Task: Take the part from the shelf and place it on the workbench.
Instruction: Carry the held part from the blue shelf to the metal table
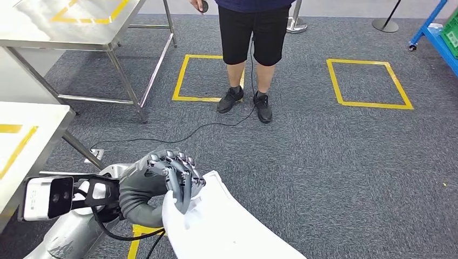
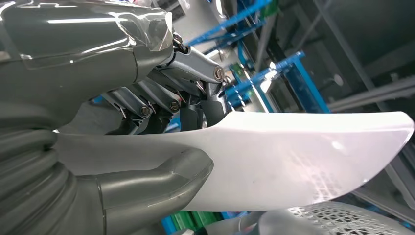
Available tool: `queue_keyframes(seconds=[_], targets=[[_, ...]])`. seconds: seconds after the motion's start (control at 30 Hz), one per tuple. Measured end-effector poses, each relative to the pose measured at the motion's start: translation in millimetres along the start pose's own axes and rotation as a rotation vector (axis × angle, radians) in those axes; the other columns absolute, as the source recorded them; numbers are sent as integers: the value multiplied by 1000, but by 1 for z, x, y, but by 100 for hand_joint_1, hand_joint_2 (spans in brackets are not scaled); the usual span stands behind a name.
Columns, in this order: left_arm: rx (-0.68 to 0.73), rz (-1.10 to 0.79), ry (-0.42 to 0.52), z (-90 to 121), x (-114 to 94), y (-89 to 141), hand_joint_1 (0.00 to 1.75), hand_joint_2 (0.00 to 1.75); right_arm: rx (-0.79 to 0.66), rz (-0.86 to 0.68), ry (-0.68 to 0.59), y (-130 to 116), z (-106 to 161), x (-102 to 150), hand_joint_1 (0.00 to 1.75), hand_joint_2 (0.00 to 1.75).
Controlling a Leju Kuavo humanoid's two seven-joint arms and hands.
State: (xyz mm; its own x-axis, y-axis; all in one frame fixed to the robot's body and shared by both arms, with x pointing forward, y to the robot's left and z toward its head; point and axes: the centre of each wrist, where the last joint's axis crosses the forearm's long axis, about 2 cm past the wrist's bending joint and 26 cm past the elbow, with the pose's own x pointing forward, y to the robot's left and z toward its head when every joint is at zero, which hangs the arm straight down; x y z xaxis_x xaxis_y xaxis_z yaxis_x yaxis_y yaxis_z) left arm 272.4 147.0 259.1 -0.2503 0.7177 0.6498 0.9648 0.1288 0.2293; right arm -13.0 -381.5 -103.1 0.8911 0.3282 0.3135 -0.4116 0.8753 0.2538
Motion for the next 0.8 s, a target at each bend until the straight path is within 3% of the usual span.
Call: queue_keyframes(seconds=[0.8], targets=[[-9, 18, 49, 2, -2, -3, 166, 175, 23, 21, -5, 1, -1, 1, 0, 0]])
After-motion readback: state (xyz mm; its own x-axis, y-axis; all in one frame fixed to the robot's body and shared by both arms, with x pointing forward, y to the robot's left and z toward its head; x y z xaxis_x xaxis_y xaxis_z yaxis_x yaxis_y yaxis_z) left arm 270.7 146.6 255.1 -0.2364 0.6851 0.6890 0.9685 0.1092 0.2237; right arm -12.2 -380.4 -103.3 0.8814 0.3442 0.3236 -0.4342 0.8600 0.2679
